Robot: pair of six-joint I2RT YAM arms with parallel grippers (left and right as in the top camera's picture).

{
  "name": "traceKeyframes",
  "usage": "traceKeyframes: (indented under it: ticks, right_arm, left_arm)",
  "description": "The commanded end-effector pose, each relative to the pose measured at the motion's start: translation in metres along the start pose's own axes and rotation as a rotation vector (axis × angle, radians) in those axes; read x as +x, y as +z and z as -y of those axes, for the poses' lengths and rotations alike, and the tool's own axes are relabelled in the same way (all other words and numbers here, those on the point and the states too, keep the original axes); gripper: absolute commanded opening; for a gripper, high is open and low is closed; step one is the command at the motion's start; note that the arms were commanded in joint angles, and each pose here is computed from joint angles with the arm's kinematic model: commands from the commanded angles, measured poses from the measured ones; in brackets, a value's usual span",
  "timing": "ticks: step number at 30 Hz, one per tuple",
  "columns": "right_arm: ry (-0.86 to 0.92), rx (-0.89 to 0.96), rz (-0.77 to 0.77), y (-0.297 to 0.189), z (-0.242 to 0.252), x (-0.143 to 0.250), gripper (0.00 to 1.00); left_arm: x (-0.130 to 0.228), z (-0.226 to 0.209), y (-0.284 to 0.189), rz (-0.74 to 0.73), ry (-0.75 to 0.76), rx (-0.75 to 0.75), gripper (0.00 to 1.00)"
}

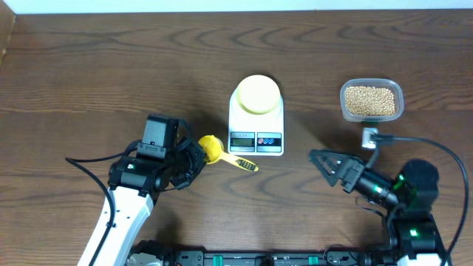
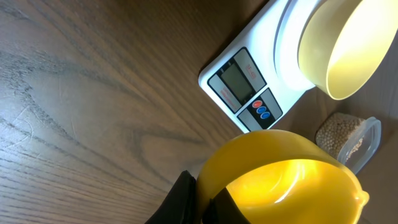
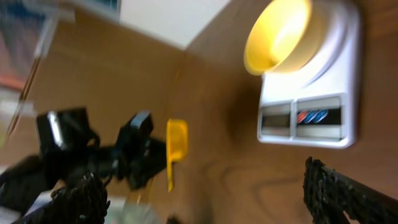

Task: Scoop item into bowl and weigh 50g on scale
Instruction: 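Move the right gripper to the scoop handle near the left gripper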

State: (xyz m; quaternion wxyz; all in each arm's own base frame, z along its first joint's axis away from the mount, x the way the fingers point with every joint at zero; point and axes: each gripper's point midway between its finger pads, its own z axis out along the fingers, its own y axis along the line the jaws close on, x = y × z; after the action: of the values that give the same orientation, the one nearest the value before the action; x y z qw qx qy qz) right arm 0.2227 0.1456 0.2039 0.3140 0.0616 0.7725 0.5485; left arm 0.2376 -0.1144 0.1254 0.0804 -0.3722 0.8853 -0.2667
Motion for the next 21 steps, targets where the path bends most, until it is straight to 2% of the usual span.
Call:
traceKeyframes:
  ticks: [1, 6, 9, 12, 13, 15, 16, 18, 21]
  right_arm:
    - [-0.040, -0.078, -0.149, 0.016, -0.022, 0.021, 0.99]
    - [0.030, -0.089, -0.211, 0.030, -0.029, 0.035, 0.99]
    - [0.106, -0.058, -0.192, 0.033, -0.025, 0.032, 0.99]
    - [0.091, -0.035, -0.149, 0.034, -0.020, 0.025, 0.97]
    - [0.039, -0.019, -0.121, 0.035, -0.017, 0.021, 0.94]
    - [-0.041, 0.017, -0.073, 0.036, -0.010, 0.013, 0.79]
    - [-0.046, 0.034, -0.053, 0.036, -0.007, 0.009, 0.81]
    - [-0.051, 0.038, -0.036, 0.036, -0.007, 0.006, 0.99]
    - [-0.062, 0.023, -0.039, 0.037, -0.011, 0.006, 0.99]
  left_arm:
    - [0.001, 0.000, 0.001, -0.002, 0.018, -0.002, 0.07]
    - [0.001, -0.001, 0.001, -0.006, 0.016, -0.006, 0.07]
    - [0.003, -0.004, 0.001, -0.010, 0.013, -0.015, 0.07]
    - [0.003, -0.004, 0.001, -0.011, 0.012, -0.017, 0.07]
    - [0.003, -0.004, 0.001, -0.011, 0.012, -0.017, 0.07]
    - [0.003, -0.004, 0.001, -0.011, 0.012, -0.017, 0.07]
    - [0.003, -0.004, 0.001, -0.011, 0.012, -0.017, 0.07]
    - [0.003, -0.004, 0.000, -0.011, 0.012, -0.018, 0.07]
    - [0.003, -0.004, 0.001, -0.011, 0.013, -0.017, 0.07]
